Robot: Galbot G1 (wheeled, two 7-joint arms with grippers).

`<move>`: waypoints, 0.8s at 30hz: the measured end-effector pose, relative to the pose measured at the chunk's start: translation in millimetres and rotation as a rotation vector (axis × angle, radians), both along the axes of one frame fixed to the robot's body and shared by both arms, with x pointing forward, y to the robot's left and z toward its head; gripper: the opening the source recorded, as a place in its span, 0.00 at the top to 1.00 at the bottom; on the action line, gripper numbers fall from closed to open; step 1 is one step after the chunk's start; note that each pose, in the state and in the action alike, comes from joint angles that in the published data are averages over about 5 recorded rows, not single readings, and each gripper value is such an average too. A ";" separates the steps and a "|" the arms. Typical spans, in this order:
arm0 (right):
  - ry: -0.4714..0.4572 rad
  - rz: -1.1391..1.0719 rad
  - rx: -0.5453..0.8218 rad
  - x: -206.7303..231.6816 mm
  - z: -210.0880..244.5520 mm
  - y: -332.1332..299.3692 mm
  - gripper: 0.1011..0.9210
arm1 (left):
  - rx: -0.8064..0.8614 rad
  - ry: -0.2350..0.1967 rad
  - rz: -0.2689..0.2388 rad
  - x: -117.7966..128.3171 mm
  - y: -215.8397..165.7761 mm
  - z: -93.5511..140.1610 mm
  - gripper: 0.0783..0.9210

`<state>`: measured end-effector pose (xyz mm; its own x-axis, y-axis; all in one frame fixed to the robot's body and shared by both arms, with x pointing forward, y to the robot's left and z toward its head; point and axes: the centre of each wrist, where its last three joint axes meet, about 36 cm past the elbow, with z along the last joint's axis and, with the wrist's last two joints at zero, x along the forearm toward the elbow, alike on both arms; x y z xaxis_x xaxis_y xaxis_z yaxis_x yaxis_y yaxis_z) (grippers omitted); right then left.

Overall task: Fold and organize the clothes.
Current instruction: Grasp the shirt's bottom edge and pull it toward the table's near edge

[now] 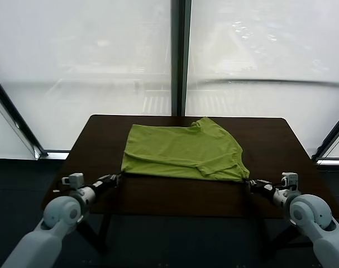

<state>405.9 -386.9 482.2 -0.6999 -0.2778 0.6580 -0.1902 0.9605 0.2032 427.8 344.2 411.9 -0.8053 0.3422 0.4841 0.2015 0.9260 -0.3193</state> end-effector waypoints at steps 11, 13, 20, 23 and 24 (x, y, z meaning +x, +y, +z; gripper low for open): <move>0.043 0.052 -0.056 -12.5 16.5 3.9 0.95 | 0.029 0.039 -0.002 -39.9 -0.2 4.8 0.92; 0.054 0.058 -0.065 -14.3 17.2 4.6 0.95 | 0.031 0.043 -0.003 -45.8 -0.3 8.1 0.92; 0.077 0.075 -0.076 -18.0 15.8 7.7 0.95 | 0.046 0.051 -0.007 -62.1 5.4 22.0 0.92; 0.088 0.080 -0.074 -19.0 15.3 8.9 0.91 | 0.055 0.051 -0.007 -69.5 9.0 26.9 0.92; 0.092 0.082 -0.073 -19.4 15.5 9.2 0.88 | 0.057 0.052 -0.006 -72.2 9.9 27.9 0.92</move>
<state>386.5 -377.7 497.7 -0.6125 -0.2803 0.7391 -0.2519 0.9555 0.1535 355.6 354.1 439.8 -0.7764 0.3177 0.5443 0.1918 0.9418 -0.2762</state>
